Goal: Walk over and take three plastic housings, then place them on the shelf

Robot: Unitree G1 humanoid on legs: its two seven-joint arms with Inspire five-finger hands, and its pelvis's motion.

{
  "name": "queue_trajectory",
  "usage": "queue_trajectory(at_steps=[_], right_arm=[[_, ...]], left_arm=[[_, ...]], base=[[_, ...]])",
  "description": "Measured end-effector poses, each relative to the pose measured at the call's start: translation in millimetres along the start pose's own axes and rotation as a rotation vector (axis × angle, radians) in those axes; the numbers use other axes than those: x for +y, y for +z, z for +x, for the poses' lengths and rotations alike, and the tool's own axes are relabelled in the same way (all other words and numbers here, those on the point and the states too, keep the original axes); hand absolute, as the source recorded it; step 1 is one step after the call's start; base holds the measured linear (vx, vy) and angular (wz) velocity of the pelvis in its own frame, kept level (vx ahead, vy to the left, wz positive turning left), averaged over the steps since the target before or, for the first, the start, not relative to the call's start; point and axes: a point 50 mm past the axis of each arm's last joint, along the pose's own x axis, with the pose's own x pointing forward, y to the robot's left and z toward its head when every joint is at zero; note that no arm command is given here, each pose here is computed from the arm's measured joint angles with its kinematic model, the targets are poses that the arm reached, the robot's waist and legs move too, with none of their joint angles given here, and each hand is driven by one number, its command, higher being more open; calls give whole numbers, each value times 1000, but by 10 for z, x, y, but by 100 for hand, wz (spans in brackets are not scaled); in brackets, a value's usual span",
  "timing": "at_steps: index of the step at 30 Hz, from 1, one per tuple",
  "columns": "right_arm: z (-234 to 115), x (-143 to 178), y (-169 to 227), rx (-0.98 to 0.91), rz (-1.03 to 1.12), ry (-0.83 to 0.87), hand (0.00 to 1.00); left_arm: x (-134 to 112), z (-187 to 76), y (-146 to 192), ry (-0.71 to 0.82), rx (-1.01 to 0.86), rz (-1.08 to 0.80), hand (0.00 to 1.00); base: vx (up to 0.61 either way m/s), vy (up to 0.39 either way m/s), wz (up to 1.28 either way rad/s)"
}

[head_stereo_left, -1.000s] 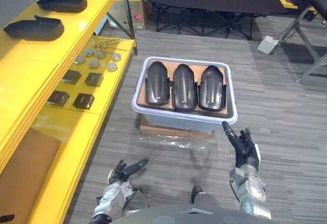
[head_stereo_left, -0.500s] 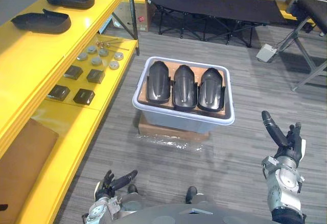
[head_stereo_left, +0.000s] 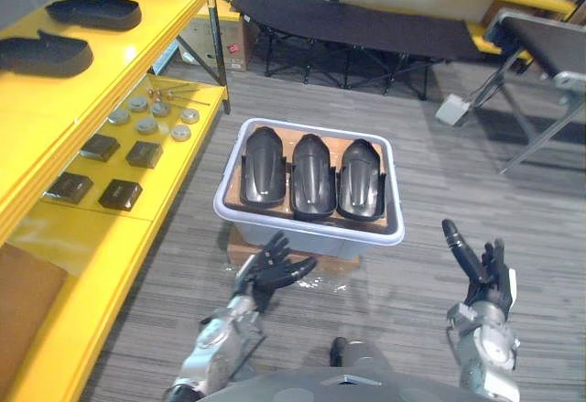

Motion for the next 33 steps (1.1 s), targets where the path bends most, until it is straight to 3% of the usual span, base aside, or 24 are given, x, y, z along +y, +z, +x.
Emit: queue_trajectory(at_steps=[4,8,11,15,20,25,29,33], right_arm=[[75,180,68,-7,5,65,100],[141,148,97,-2,-19,57,100],[169,96,27,39,-24,25,100],[347,74,46,57,-22,-37,100],[785,-77,543,-43,-74,-154,100],[1066,-249,1132,-160,-102,-274,100],[1194,-280,1512,-224,-109,-299,100],[1299,-269,1763,-198,-162,-279,100]], left_arm=[[-63,-12,-104,2,44,-16,100],[-44,-16,-125,13,59,40,100],[116,-41,-123,59,105,172,100],[441,-126,-178,230,171,319,100],[879,-144,141,553,41,301,100],[1389,-534,125,886,46,234,100],[1458,-684,-35,907,100,191,100],[1314,-549,-114,797,107,139,100]], base=[[227,-171,-5],[147,51,-7],[57,84,20],[-39,98,19],[-167,117,34],[-139,72,24],[-71,31,12],[-52,21,7]])
